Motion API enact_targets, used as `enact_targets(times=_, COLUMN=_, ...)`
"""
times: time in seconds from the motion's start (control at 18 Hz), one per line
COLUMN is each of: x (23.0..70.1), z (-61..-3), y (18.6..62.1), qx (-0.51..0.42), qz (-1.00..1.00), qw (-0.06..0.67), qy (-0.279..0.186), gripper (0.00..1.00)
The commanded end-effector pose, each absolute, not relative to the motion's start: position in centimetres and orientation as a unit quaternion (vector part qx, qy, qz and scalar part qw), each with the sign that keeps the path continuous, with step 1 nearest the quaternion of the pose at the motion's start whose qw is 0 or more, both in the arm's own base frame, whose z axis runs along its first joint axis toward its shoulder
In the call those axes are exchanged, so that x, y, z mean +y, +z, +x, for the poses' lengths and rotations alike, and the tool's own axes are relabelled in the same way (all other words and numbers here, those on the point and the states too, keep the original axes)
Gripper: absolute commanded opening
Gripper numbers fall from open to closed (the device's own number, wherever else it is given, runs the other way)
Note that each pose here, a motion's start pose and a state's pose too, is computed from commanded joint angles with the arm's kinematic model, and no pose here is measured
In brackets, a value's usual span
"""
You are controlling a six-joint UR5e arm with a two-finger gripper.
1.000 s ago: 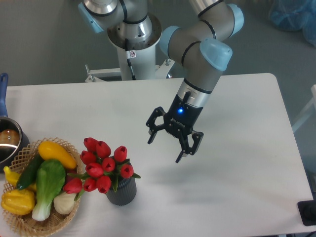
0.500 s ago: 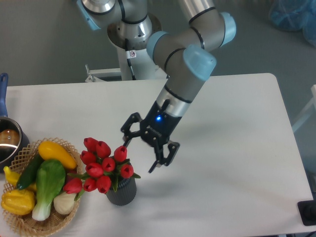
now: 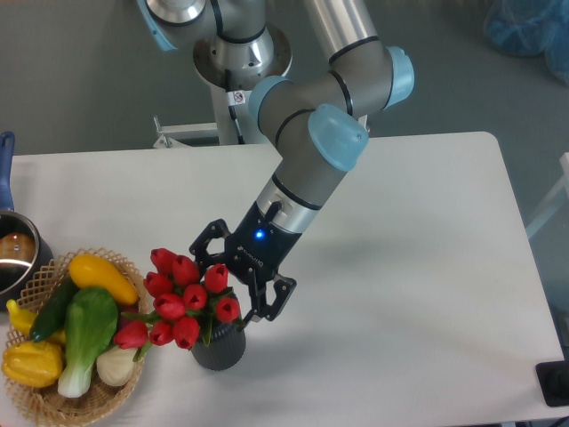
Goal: Pick up the flowers from the vase
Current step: 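Lower the open gripper around the tulip stems above the vase rim, then close the gripper on the tulip bunch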
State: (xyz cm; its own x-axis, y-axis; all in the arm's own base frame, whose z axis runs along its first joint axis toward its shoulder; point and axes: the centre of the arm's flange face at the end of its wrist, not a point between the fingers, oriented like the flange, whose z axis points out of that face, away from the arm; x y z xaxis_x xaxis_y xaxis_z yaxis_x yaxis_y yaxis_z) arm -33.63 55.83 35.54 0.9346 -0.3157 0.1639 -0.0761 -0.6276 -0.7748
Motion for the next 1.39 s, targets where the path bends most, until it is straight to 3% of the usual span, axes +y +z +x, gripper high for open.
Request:
enact_targets(times=0.06, x=55.9, z=-33.5, y=35.6, qx=0.111, qz=-0.885, qw=0.425, qy=-0.152, gripper=0.93)
enact_targets(times=0.28, x=55.2, z=-32.8, y=34.1, qx=0.101, qz=-0.885, qw=0.422, qy=-0.171, gripper=0.35)
enact_targets(times=0.33, x=55.1, z=-32.6, y=34.0, qx=0.100, qz=-0.884, qw=0.422, qy=-0.174, gripper=0.27)
enact_targets(times=0.78, x=55.0, z=-32.6, y=34.6, qx=0.099, qz=-0.874, qw=0.438, qy=-0.185, gripper=0.13)
enact_targets(times=1.39, x=53.4, z=-31.8, y=41.0, qx=0.099, qz=-0.844, qw=0.492, qy=-0.188, gripper=0.13)
